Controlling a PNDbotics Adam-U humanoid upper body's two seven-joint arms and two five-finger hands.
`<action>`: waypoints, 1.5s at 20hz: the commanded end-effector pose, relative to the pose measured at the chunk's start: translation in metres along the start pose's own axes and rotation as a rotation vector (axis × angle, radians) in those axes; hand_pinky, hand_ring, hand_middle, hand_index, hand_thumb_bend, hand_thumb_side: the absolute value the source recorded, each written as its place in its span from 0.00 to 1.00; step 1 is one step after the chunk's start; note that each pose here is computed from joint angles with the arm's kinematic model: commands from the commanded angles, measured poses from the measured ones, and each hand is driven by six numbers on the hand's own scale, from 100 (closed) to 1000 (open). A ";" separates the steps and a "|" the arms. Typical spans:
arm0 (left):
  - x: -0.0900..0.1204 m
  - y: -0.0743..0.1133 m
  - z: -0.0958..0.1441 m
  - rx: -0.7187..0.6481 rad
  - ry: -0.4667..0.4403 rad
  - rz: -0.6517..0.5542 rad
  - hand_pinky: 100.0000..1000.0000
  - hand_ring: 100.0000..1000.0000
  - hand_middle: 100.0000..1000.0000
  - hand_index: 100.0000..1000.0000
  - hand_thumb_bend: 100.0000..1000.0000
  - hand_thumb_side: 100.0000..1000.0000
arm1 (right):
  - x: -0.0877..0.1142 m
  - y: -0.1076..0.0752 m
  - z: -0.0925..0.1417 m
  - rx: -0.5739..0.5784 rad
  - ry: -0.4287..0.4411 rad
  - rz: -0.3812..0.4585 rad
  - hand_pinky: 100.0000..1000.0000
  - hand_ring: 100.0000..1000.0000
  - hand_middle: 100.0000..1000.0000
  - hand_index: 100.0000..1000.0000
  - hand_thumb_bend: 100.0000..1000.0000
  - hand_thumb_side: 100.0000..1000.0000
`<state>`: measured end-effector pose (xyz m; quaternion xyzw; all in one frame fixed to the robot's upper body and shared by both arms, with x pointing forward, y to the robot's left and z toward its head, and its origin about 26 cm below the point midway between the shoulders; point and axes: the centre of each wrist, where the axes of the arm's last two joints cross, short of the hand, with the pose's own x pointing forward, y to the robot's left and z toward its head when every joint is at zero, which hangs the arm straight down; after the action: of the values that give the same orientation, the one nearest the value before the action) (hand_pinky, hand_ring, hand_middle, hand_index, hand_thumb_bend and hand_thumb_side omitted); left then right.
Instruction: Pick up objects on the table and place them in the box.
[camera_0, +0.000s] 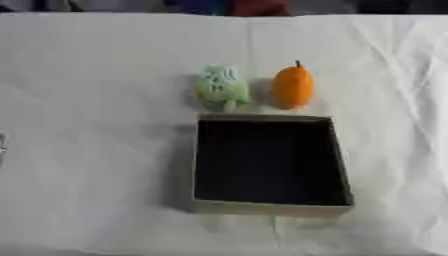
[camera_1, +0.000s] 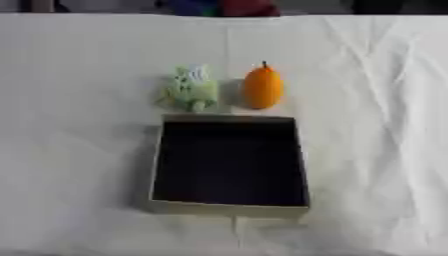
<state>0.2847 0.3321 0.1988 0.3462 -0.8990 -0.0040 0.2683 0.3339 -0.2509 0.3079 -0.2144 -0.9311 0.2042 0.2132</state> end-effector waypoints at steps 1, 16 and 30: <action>0.003 0.005 -0.006 0.006 -0.028 -0.015 0.80 0.57 0.69 0.87 0.03 0.93 | 0.004 -0.008 -0.006 -0.009 -0.025 0.024 0.83 0.84 0.74 0.77 0.00 0.96; 0.003 0.006 -0.005 -0.016 -0.026 -0.020 0.80 0.56 0.69 0.87 0.02 0.93 | -0.041 -0.011 -0.062 0.321 0.003 0.360 0.82 0.84 0.76 0.78 0.00 1.00; 0.001 0.008 -0.001 -0.043 -0.017 -0.029 0.80 0.56 0.69 0.86 0.02 0.93 | -0.101 0.043 -0.112 0.854 -0.023 0.618 0.80 0.85 0.80 0.80 0.00 1.00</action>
<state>0.2816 0.3356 0.1931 0.3514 -0.8928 -0.0164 0.2813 0.4821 -0.2297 0.3411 -0.3628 -0.6705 0.6129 0.2075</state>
